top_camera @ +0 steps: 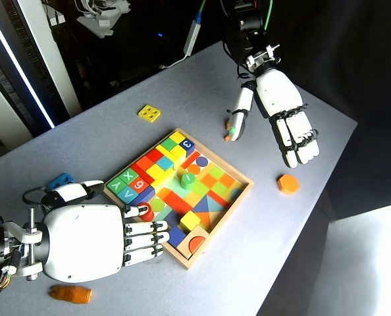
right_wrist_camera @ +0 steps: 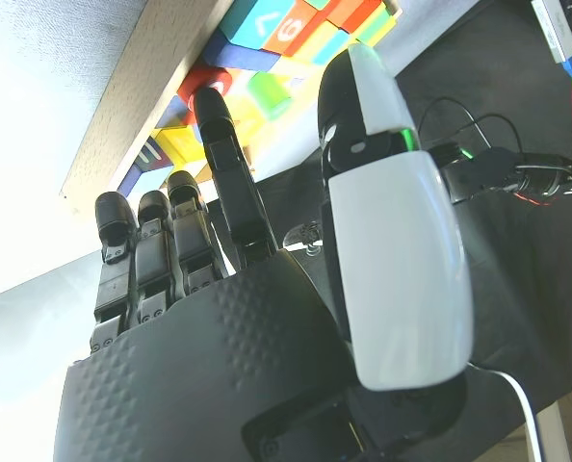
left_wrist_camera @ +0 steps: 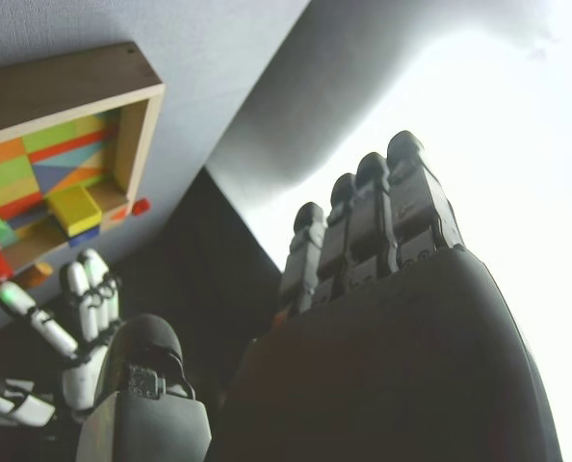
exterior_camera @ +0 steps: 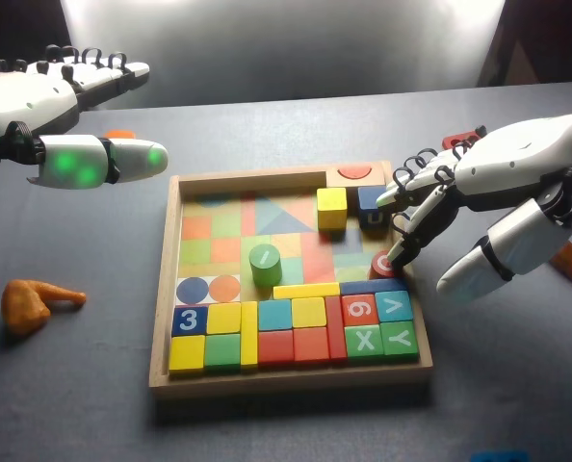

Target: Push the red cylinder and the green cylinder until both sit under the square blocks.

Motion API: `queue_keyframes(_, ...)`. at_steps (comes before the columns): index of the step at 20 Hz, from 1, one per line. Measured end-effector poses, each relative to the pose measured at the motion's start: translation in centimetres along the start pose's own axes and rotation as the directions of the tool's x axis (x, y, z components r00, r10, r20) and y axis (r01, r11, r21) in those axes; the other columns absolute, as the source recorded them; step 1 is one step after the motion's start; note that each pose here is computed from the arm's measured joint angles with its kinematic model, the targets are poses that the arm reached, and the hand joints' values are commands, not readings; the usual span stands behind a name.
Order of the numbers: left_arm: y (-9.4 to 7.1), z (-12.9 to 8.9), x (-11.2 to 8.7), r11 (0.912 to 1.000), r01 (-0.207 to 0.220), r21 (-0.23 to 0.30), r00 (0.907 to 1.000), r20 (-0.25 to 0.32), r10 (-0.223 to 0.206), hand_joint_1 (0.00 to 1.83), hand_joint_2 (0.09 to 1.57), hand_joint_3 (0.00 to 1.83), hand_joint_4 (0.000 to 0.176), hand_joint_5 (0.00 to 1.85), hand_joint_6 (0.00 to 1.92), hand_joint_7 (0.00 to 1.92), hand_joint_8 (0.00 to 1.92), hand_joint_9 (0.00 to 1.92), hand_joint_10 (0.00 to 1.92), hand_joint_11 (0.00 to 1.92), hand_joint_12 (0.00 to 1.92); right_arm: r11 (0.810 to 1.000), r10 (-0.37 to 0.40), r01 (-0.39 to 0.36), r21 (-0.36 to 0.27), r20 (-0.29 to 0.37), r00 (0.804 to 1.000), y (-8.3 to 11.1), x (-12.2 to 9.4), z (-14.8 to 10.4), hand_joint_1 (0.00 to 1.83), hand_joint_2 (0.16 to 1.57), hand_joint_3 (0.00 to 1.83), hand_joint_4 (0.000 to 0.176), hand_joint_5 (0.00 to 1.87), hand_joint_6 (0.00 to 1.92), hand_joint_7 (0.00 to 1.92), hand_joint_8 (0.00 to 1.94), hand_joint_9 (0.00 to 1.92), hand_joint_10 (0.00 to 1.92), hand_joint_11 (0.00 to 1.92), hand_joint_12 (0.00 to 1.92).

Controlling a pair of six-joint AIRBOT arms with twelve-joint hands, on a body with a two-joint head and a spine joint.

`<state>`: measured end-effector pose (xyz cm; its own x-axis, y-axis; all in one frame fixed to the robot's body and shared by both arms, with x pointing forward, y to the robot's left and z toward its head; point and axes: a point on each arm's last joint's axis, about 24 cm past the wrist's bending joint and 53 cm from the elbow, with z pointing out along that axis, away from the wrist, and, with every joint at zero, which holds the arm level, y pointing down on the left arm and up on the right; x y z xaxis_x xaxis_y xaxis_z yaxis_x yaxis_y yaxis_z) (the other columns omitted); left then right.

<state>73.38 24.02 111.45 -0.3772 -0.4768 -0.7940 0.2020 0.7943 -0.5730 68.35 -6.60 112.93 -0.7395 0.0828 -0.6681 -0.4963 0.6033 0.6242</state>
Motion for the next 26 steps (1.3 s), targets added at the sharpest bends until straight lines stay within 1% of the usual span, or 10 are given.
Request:
queue_keyframes(3, -0.03, 0.0, 0.02, 1.0, 0.0, 0.001, 1.0, 0.0, 0.0, 0.0, 1.07, 0.0, 0.106, 0.0, 0.0, 0.0, 0.0, 0.0, 0.0, 0.0, 0.0, 1.0, 0.004, -0.004, 0.0, 0.0, 1.0, -0.02, -0.01, -0.03, 0.24, 1.09, 0.0, 0.134, 0.61, 0.0, 0.03, 0.0, 0.0, 0.0, 0.0, 0.44)
queue_keyframes(7, 0.06, -0.03, 0.1, 1.0, 0.0, -0.001, 1.0, -0.002, 0.0, 0.0, 1.08, 0.0, 0.075, 0.0, 0.0, 0.0, 0.0, 0.0, 0.0, 0.03, 0.01, 1.0, 0.012, -0.012, 0.0, 0.0, 1.0, -0.05, 0.04, -0.04, 0.25, 1.09, 0.0, 0.136, 0.62, 0.0, 0.04, 0.0, 0.0, 0.0, 0.0, 0.46)
queue_keyframes(9, 0.13, -0.06, 0.11, 1.0, 0.002, -0.002, 1.0, -0.001, -0.002, 0.0, 1.08, 0.0, 0.078, 0.0, 0.0, 0.0, 0.0, 0.0, 0.0, 0.03, 0.01, 1.0, 0.012, -0.012, 0.001, -0.001, 1.0, -0.09, 0.09, -0.06, 0.26, 1.09, 0.0, 0.137, 0.63, 0.0, 0.04, 0.0, 0.0, 0.0, 0.0, 0.43)
queue_keyframes(11, 0.12, -0.06, 0.1, 1.0, 0.002, -0.002, 1.0, 0.0, -0.002, 0.0, 1.08, 0.0, 0.108, 0.0, 0.0, 0.0, 0.0, 0.0, 0.0, 0.01, 0.01, 1.0, 0.014, -0.014, 0.0, -0.001, 1.0, -0.08, 0.09, -0.06, 0.25, 1.09, 0.0, 0.137, 0.63, 0.0, 0.04, 0.0, 0.0, 0.0, 0.0, 0.39)
queue_keyframes(13, 0.1, -0.07, 0.04, 1.0, 0.002, 0.0, 1.0, 0.002, -0.002, 0.0, 1.1, 0.01, 0.084, 0.0, 0.0, 0.0, 0.0, 0.0, 0.0, 0.01, 0.01, 1.0, 0.019, -0.019, 0.002, -0.003, 1.0, -0.15, 0.26, -0.12, 0.23, 1.09, 0.0, 0.138, 0.64, 0.0, 0.04, 0.0, 0.0, 0.0, 0.0, 0.37)
queue_keyframes(17, 0.29, -0.17, 0.04, 1.0, 0.001, -0.004, 1.0, 0.001, -0.001, 0.0, 1.07, 0.0, 0.077, 0.0, 0.0, 0.0, 0.0, 0.0, 0.0, 0.02, 0.02, 1.0, 0.026, -0.026, 0.003, -0.005, 1.0, -0.23, 0.34, -0.29, 0.26, 1.1, 0.0, 0.138, 0.63, 0.0, 0.05, 0.0, 0.0, 0.0, 0.0, 0.35)
queue_keyframes(20, 0.29, -0.17, 0.04, 1.0, 0.001, -0.004, 1.0, 0.002, -0.001, 0.0, 1.08, 0.0, 0.092, 0.0, 0.0, 0.0, 0.0, 0.0, 0.0, 0.01, 0.01, 1.0, 0.027, -0.027, 0.003, -0.005, 1.0, -0.23, 0.34, -0.29, 0.25, 1.1, 0.0, 0.128, 0.63, 0.0, 0.04, 0.0, 0.0, 0.0, 0.0, 0.35)
queue_keyframes(22, 0.29, -0.17, 0.03, 1.0, 0.002, -0.004, 1.0, 0.002, -0.002, 0.0, 1.09, 0.0, 0.103, 0.0, 0.0, 0.0, 0.0, 0.0, 0.0, 0.0, 0.0, 1.0, 0.026, -0.026, 0.003, -0.005, 1.0, -0.24, 0.33, -0.29, 0.25, 1.09, 0.0, 0.139, 0.63, 0.0, 0.03, 0.0, 0.0, 0.0, 0.0, 0.32)
queue_keyframes(24, 0.3, -0.18, 0.05, 1.0, 0.001, -0.004, 1.0, 0.001, -0.001, 0.01, 1.09, 0.0, 0.09, 0.0, 0.0, 0.0, 0.0, 0.0, 0.0, 0.0, 0.0, 1.0, 0.026, -0.026, 0.002, -0.005, 1.0, -0.23, 0.32, -0.3, 0.21, 1.09, 0.0, 0.148, 0.6, 0.0, 0.02, 0.0, 0.0, 0.0, 0.0, 0.45)
queue_keyframes(26, 0.31, -0.18, 0.05, 1.0, 0.002, -0.004, 1.0, 0.001, -0.002, 0.0, 1.09, 0.0, 0.089, 0.0, 0.0, 0.0, 0.0, 0.0, 0.0, 0.01, 0.0, 1.0, 0.012, -0.012, 0.001, -0.002, 1.0, -0.03, 0.05, -0.32, 0.23, 1.09, 0.0, 0.131, 0.6, 0.0, 0.02, 0.0, 0.0, 0.0, 0.0, 0.39)
